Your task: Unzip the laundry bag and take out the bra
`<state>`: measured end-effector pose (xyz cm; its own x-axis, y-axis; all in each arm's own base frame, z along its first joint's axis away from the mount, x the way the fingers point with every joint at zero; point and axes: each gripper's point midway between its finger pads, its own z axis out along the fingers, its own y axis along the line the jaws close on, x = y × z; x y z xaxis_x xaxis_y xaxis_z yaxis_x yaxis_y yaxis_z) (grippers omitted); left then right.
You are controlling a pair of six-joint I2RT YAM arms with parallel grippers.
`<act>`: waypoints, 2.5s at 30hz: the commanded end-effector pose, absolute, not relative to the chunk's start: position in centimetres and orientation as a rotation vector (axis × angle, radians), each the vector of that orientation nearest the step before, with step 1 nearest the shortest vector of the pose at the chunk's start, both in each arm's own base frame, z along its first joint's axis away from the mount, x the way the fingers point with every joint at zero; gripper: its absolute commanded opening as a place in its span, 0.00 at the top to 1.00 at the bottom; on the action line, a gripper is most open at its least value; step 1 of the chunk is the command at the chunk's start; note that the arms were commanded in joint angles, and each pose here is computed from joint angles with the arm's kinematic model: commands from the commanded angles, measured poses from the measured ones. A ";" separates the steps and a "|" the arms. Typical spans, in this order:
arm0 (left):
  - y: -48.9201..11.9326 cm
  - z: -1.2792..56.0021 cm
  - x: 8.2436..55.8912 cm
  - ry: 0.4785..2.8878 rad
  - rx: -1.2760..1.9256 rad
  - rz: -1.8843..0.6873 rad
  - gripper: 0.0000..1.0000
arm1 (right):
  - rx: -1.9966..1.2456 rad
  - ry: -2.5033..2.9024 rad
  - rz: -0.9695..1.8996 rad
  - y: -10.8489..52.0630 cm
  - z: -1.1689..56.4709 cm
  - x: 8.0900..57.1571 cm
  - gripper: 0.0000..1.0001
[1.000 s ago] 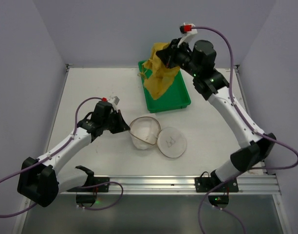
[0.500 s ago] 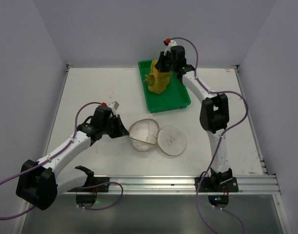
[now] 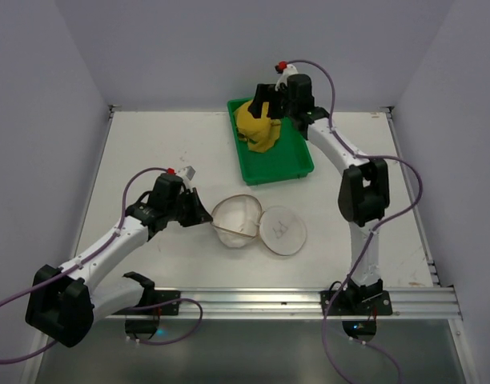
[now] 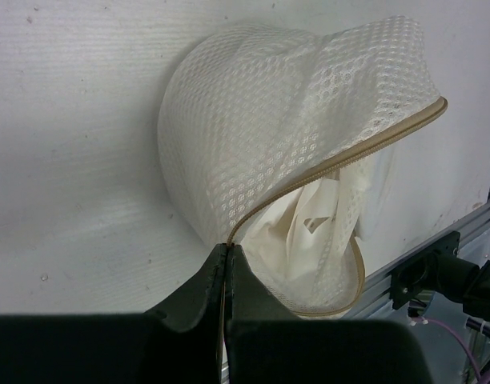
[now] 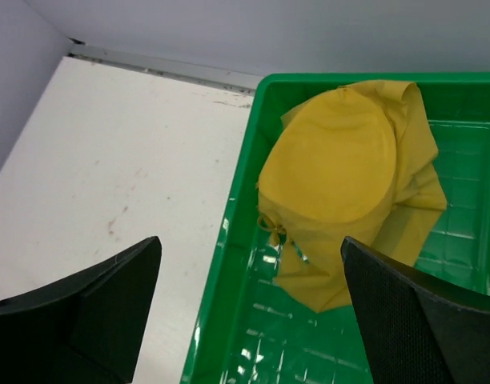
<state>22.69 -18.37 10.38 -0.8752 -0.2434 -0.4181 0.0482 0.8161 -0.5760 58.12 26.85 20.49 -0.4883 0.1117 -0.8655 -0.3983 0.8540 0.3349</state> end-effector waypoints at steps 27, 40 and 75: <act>-18.8 12.9 24.2 2.449 -0.050 -0.799 1.00 | -0.634 2.151 0.746 35.7 14.6 25.3 0.24; -18.4 12.2 23.8 2.464 -0.070 -0.776 1.00 | -0.754 2.271 0.545 35.3 8.1 26.0 0.02; -18.5 11.2 23.2 2.507 -0.038 -0.788 1.00 | -0.945 1.754 0.939 36.8 22.5 21.0 1.00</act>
